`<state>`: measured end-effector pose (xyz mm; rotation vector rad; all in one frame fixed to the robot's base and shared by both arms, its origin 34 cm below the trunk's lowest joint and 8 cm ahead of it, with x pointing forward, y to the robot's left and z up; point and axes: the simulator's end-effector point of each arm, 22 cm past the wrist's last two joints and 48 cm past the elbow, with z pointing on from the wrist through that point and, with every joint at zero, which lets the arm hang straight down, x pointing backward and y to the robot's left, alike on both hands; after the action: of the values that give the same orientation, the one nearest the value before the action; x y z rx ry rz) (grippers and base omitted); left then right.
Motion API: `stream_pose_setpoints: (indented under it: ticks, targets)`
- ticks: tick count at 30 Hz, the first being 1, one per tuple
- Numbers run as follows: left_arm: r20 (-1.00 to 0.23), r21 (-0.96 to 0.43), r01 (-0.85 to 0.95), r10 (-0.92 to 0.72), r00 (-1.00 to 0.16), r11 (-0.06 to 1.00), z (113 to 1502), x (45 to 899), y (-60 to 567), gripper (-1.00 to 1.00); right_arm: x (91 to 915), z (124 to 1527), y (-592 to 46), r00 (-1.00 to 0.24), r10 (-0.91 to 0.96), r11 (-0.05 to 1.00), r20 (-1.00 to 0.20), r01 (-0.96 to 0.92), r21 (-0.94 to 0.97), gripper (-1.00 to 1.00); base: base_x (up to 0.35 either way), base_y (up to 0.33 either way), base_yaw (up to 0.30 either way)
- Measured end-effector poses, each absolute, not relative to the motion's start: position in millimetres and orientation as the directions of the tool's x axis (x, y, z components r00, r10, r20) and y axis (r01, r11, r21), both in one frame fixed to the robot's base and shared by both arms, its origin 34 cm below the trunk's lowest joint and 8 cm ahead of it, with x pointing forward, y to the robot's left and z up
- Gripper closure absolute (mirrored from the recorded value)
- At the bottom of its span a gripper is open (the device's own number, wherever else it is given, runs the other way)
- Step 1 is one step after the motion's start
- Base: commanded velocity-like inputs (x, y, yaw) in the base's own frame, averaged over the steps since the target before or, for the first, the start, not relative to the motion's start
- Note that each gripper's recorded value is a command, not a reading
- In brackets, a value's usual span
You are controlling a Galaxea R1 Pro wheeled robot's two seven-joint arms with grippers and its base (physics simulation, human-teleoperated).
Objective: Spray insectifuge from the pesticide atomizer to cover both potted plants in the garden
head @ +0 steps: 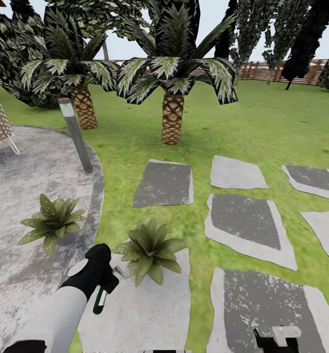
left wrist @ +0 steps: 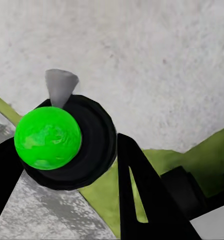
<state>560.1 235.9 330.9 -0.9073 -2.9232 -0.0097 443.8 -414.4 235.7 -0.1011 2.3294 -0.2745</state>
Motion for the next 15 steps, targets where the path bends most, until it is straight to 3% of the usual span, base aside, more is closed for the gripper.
stream_pose_setpoints:
  ticks: [8, 13, 15]
  targets:
    - [0.08, -0.007, 0.556, 0.555, -0.828, 0.831, 333.8, 562.2, 236.0, 1.0, 444.2, 236.5, -417.0, -0.697, -0.158, 0.973, -0.7, 0.013, -0.232, -1.0, 0.066, -0.273, 0.029]
    - [0.082, -0.005, 0.556, 0.554, -0.828, 0.831, 333.6, 562.1, 236.5, 1.0, 444.0, 236.1, -416.5, -0.698, -0.158, 0.973, -0.699, 0.012, -0.231, -1.0, -0.2, -0.221, 0.01]
    - [0.083, -0.004, 0.556, 0.554, -0.828, 0.831, 333.6, 562.1, 237.3, 1.0, 444.0, 235.8, -415.7, -0.698, -0.158, 0.973, -0.699, 0.011, -0.23, -1.0, -0.245, -0.201, 0.204]
